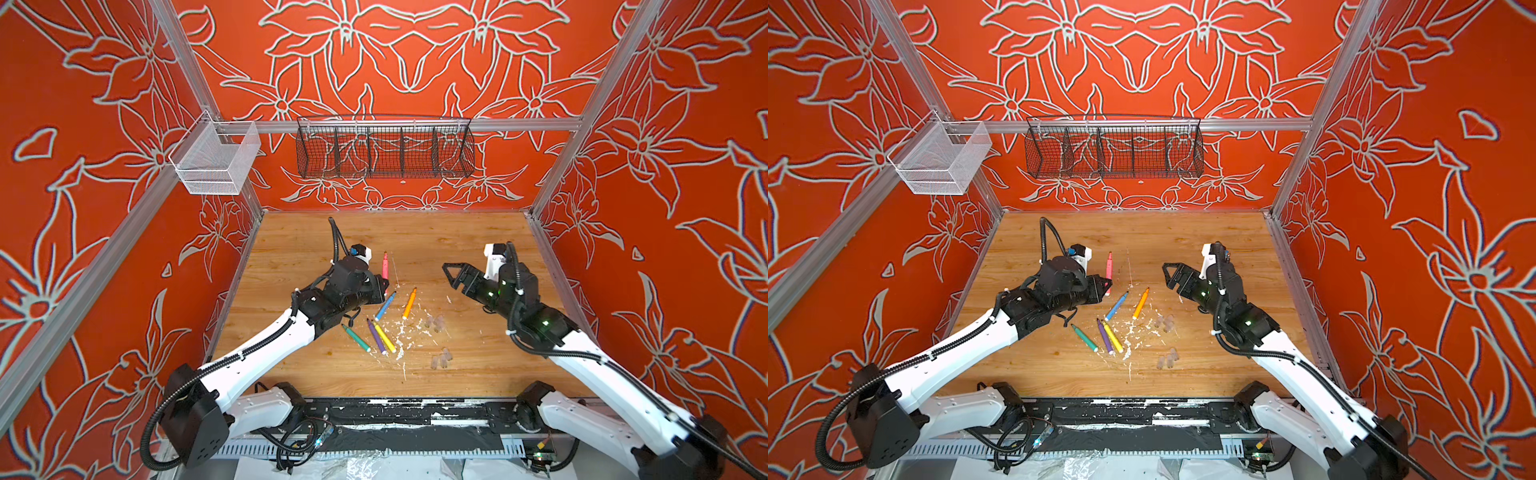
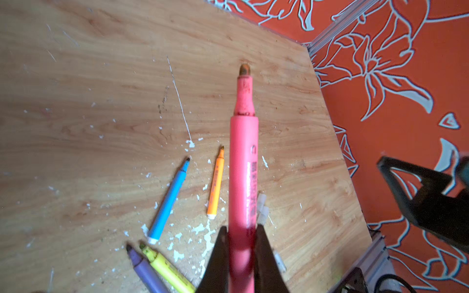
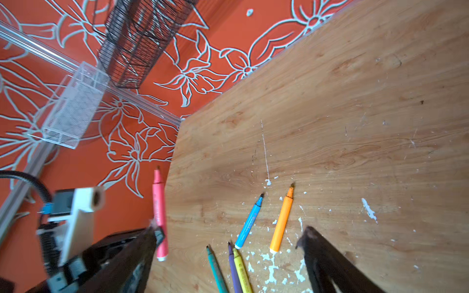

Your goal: Insert the pens into the pen caps

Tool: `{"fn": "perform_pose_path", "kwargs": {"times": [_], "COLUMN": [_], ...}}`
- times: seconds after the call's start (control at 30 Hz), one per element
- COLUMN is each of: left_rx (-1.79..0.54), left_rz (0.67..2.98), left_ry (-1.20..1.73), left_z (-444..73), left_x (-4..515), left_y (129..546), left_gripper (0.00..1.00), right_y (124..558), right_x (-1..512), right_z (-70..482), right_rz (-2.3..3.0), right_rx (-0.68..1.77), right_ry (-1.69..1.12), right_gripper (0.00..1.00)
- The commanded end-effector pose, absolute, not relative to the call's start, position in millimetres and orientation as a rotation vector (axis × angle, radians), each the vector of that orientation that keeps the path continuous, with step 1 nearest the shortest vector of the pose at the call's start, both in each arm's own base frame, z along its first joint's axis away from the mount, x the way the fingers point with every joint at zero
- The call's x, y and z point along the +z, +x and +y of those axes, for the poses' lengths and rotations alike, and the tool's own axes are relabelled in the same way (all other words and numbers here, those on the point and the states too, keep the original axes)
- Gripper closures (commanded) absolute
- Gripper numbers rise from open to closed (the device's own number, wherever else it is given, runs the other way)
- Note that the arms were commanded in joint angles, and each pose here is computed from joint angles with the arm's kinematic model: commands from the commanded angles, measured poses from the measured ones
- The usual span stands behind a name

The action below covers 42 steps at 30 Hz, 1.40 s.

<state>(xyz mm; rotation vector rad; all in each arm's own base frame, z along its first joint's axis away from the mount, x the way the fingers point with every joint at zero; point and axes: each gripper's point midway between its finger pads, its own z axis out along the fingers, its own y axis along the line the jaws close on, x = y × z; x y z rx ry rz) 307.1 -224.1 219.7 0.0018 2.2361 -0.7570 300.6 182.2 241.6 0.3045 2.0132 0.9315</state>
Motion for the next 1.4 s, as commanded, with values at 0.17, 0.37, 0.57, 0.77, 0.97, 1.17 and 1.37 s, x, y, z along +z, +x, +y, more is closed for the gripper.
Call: {"fn": "perform_pose_path", "kwargs": {"times": [0.17,0.37,0.57,0.77,0.97,1.17,1.37], "left_rx": [-0.751,-0.771,-0.757,-0.718,-0.734,-0.717,-0.688], "left_rz": [2.075,2.073,2.085,2.097,2.113,2.110,2.107], "left_ry": [0.386,0.489,0.487,0.456,0.509,0.585,0.593], "left_z": [-251.7,-272.3,-274.5,-269.1,-279.0,-294.3,-293.7], "left_x": [229.2,216.5,213.3,211.4,206.5,204.6,203.0], "left_y": [299.2,289.5,289.0,292.7,289.0,281.9,282.4], "left_gripper": [1.00,1.00,1.00,1.00,1.00,1.00,1.00], "right_y": [315.0,310.6,305.6,304.8,298.0,296.9,294.4], "right_x": [239.9,225.6,226.3,224.4,234.5,238.0,237.7], "right_z": [208.3,254.7,272.0,269.5,274.3,276.7,275.8], "right_rz": [1.936,1.969,1.878,1.887,1.859,1.873,1.883], "right_rx": [0.982,1.290,1.493,1.459,1.493,1.486,1.471], "right_ry": [0.105,0.036,0.004,-0.003,-0.045,-0.061,-0.045], "right_gripper": [0.13,0.20,0.24,0.27,0.31,0.45,0.68]}}
